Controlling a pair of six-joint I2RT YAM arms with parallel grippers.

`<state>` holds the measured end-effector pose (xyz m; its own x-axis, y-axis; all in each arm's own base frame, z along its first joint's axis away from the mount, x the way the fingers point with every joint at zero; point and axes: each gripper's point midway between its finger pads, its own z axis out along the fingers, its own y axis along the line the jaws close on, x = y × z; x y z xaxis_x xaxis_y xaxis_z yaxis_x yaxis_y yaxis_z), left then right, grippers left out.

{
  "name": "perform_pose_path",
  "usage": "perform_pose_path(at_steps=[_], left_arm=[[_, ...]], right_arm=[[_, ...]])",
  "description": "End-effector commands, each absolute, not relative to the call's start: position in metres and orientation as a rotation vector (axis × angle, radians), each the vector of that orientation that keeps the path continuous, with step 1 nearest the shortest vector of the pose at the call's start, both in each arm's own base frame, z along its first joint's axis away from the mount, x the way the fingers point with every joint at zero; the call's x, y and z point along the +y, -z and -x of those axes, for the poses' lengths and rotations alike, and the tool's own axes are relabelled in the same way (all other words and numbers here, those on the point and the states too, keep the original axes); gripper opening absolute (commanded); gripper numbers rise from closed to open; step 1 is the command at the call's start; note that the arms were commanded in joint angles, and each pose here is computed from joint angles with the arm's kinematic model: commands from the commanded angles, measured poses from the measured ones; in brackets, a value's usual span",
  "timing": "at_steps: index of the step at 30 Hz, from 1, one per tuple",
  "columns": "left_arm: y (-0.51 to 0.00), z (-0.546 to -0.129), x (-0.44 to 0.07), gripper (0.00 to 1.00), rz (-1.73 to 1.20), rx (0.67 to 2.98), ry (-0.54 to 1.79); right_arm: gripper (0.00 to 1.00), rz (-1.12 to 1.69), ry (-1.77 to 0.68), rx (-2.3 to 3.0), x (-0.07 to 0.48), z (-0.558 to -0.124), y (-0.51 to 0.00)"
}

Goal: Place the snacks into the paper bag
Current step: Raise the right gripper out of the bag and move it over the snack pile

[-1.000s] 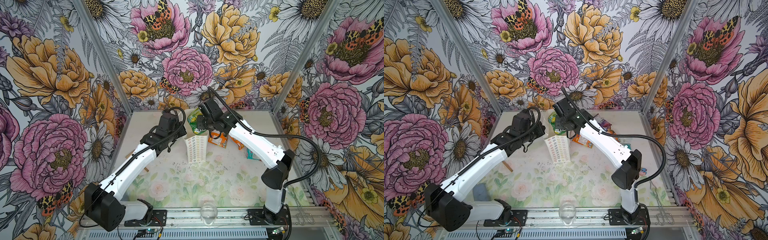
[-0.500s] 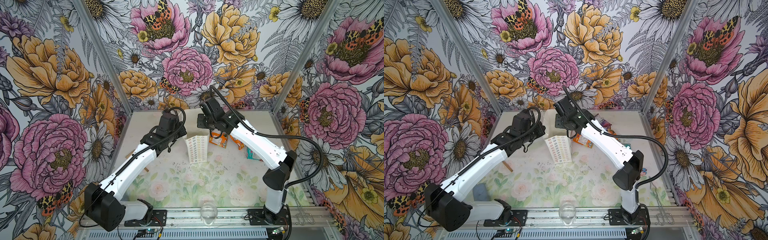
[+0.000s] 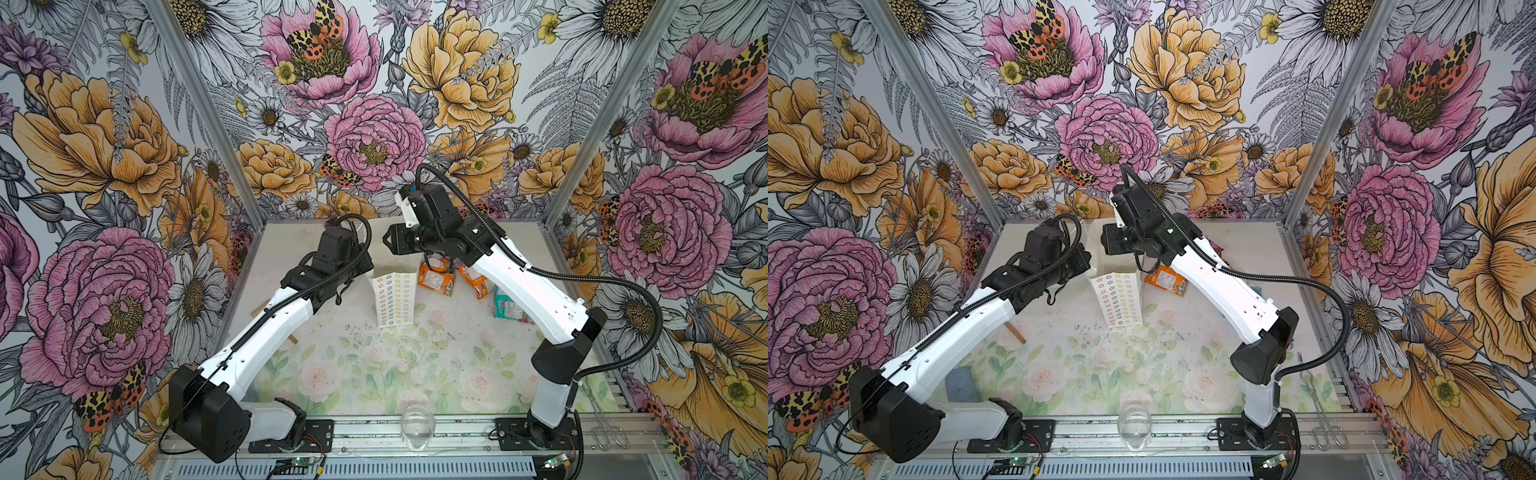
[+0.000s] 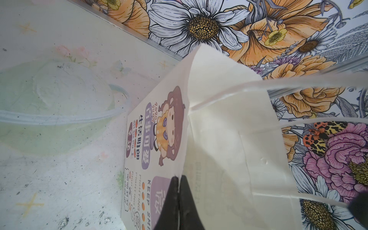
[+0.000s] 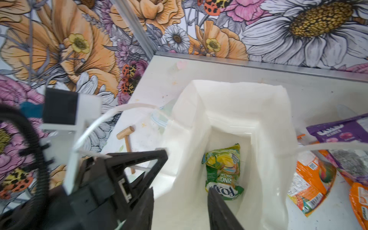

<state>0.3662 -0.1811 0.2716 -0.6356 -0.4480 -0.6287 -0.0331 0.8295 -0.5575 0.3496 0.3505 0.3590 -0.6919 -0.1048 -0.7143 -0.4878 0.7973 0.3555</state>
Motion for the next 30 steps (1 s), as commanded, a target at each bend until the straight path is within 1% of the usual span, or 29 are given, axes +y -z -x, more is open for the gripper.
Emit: perform_pose_path(at_steps=[1, 4, 8, 10, 13, 18, 23, 26, 27, 30], left_arm=[[-0.289, -0.37, -0.181, 0.0, 0.351, 2.13, 0.658], [-0.29, -0.37, -0.18, 0.0, 0.351, 2.129, 0.658], [-0.291, -0.372, -0.181, 0.0, 0.349, 2.126, 0.66], [-0.292, -0.373, -0.182, 0.0, 0.348, 2.126, 0.661], [-0.294, -0.373, -0.184, 0.0, 0.335, 2.125, 0.669], [-0.296, -0.371, -0.182, 0.0, 0.324, 2.12, 0.669], [-0.296, -0.37, -0.18, 0.0, 0.322, 2.12, 0.668], [-0.295, -0.37, -0.181, 0.0, 0.316, 2.124, 0.668], [-0.295, -0.371, -0.181, 0.0, 0.314, 2.126, 0.669], [-0.296, -0.371, -0.182, 0.0, 0.302, 2.127, 0.674]], right_arm=[[0.49, 0.567, -0.837, 2.107, 0.342, -0.318, -0.423], [0.53, 0.601, -0.853, 2.071, 0.327, -0.301, -0.44], [0.58, 0.625, -0.821, 2.067, 0.298, -0.278, -0.447], [0.61, 0.591, -0.766, 2.086, 0.278, -0.272, -0.445], [0.69, 0.48, -0.662, 2.132, 0.239, -0.268, -0.434], [0.81, 0.243, -0.56, 2.239, 0.183, -0.268, -0.394], [0.88, 0.115, -0.499, 2.381, 0.162, -0.279, -0.342], [0.93, 0.158, -0.465, 2.466, 0.16, -0.289, -0.311], [0.95, 0.201, -0.457, 2.486, 0.161, -0.292, -0.303], [0.97, 0.372, -0.431, 2.535, 0.166, -0.301, -0.279]])
